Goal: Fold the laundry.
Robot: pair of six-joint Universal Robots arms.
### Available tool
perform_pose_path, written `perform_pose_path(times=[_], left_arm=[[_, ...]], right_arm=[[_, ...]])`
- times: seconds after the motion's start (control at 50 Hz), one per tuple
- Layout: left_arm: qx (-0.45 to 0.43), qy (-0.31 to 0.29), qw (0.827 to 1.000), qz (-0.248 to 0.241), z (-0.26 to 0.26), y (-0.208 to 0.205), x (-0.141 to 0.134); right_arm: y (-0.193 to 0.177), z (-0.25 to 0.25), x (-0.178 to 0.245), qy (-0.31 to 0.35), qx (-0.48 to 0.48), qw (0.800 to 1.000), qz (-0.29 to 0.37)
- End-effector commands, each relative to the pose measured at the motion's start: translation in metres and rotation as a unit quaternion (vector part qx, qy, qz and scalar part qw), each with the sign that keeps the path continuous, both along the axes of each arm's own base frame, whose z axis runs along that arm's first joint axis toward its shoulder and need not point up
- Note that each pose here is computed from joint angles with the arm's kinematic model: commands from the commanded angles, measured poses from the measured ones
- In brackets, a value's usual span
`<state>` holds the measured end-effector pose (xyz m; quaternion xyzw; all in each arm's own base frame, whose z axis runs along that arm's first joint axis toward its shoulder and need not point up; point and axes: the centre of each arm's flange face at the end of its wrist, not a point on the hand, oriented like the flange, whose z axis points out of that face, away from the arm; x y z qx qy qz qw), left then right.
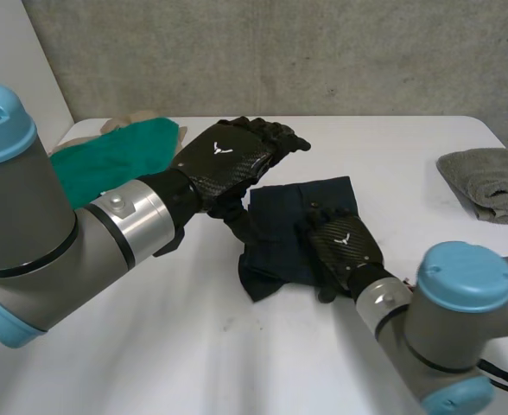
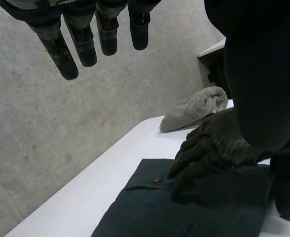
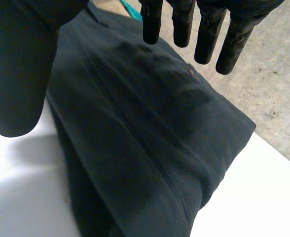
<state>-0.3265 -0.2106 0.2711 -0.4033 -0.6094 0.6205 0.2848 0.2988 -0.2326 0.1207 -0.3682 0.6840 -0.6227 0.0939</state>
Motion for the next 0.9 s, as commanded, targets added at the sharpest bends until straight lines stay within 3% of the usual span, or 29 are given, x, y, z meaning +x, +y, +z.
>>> perform_pose_path(times=[0.02,0.16,0.48,0.64,0.9], left_arm=[[-0.002,0.001,1.0,0.001,-0.001,-0.002,-0.001],[-0.003,0.001,1.0,0.002,-0.001,-0.003,-0.001],[-0.004,0.002,1.0,0.006,-0.001,-0.005,0.001],[-0.004,0.002,1.0,0.009,0.0,-0.006,0.002],[-0.009,0.005,1.0,0.018,0.004,-0.011,0.006]], right_arm=[[-0.03,-0.015,0.015,0.021,-0.038,0.999,-0.032],[-0.053,-0.02,0.023,0.021,-0.057,0.997,-0.057],[-0.07,-0.004,0.034,-0.006,-0.084,0.995,-0.051],[-0.097,0.01,0.023,-0.02,-0.103,0.993,-0.05],[-0.173,0.117,-0.02,-0.073,-0.248,0.965,-0.052]])
